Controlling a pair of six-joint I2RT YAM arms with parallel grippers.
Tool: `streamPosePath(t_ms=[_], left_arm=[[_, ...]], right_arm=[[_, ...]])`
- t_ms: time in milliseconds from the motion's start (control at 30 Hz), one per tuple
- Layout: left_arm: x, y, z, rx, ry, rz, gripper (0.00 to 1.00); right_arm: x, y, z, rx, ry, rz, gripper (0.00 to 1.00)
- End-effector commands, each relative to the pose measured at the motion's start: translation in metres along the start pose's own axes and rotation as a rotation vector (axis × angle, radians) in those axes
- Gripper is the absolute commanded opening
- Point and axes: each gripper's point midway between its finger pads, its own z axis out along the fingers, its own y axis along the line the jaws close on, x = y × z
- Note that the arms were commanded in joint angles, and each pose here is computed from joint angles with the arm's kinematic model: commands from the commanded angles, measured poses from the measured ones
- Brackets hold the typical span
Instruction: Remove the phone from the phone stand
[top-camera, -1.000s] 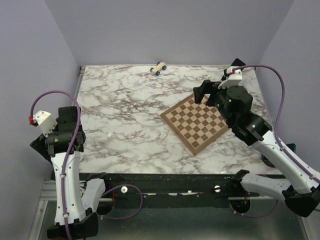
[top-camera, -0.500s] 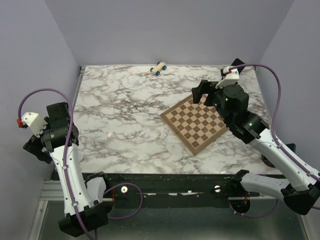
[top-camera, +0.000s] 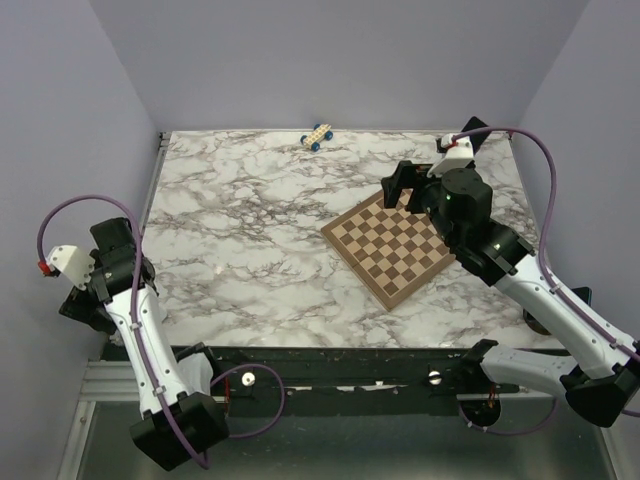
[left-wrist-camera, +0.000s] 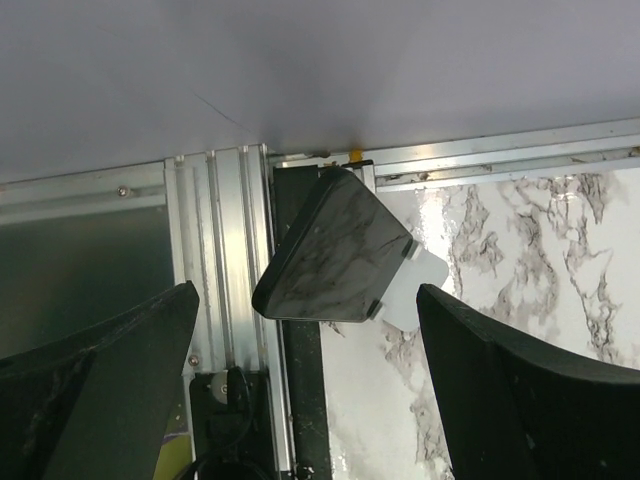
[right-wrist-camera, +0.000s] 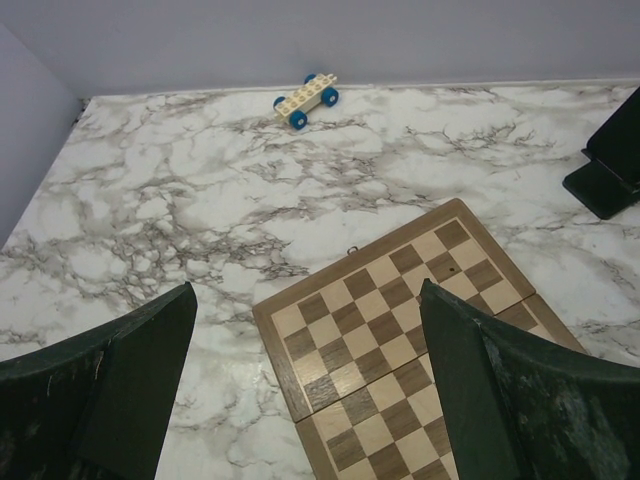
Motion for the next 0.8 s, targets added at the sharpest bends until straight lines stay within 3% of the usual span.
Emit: streamPosePath(t_ms=[0, 767], left_arm=[[0.007, 0.001, 0.007, 0.006, 0.002, -0.067, 0.98], [0.018, 0.007, 0.024, 0.015, -0.102, -0.207, 0.85]], right_arm=[[-0.004, 0.007, -0.002, -0.03, -0.004, -0.005, 1.0], [-0.001, 0.007, -0.001, -0.034, -0.002, -0.004, 1.0]])
